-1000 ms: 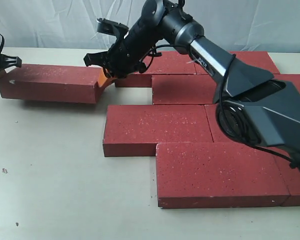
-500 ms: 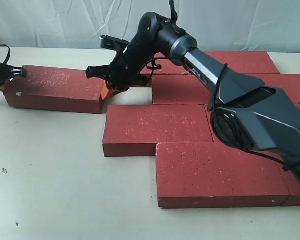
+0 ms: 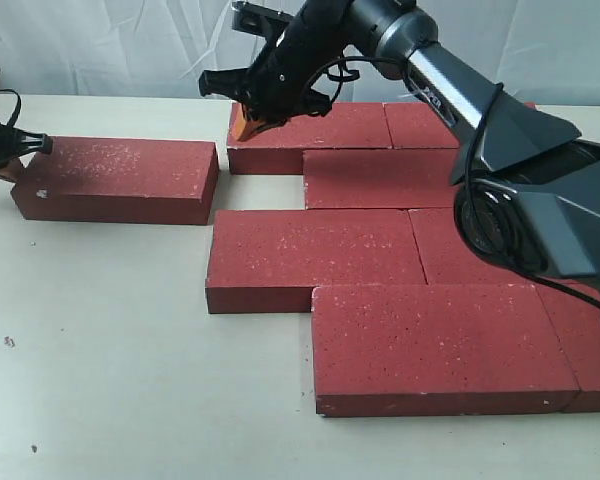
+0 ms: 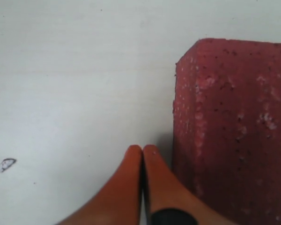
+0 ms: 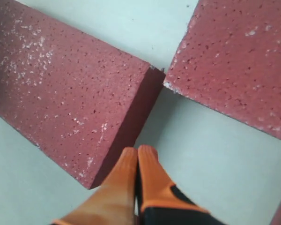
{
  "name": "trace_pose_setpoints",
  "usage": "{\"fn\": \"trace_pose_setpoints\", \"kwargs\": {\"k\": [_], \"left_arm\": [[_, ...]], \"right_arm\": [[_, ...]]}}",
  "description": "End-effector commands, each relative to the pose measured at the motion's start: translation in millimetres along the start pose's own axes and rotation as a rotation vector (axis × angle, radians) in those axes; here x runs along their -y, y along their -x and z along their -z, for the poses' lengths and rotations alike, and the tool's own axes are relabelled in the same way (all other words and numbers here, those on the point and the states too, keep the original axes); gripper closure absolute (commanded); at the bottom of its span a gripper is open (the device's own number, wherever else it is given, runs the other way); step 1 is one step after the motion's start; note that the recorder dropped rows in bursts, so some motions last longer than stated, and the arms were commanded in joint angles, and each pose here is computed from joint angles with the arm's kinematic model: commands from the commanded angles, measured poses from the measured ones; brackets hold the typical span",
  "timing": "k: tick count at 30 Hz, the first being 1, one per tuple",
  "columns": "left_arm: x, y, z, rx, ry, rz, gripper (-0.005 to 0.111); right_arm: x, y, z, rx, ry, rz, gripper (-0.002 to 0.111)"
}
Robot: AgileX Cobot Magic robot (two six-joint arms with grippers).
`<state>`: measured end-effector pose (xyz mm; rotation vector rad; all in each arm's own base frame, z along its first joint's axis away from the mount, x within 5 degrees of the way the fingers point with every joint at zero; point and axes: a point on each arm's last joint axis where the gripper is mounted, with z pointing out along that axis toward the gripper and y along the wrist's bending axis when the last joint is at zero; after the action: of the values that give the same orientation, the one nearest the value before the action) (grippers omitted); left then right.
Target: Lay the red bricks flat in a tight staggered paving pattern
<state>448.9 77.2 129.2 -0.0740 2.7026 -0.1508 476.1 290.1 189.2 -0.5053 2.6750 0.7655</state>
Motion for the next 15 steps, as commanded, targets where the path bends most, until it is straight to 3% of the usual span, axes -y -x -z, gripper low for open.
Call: {"fn": "trace_pose_setpoints", "kwargs": {"k": [1,9,15], "left_arm": [[3.1,3.4,1.0,0.027,0.001,-0.002,0.107],[3.7,3.9,1.0,0.032,-0.006,0.009,0.107],[5.3,2.9,1.0,0.02,-0.023,0.029,0.107]], "right_arm": [[0.8,-7.0,-18.4,-0.035,0.031,-0.02,0.109],[-14.0,-29.0,-60.0,-0.12,0.04,0.003,0.109],[-20.9,-33.0,-65.6,-0.135,0.072,-0.003,0.109]]}}
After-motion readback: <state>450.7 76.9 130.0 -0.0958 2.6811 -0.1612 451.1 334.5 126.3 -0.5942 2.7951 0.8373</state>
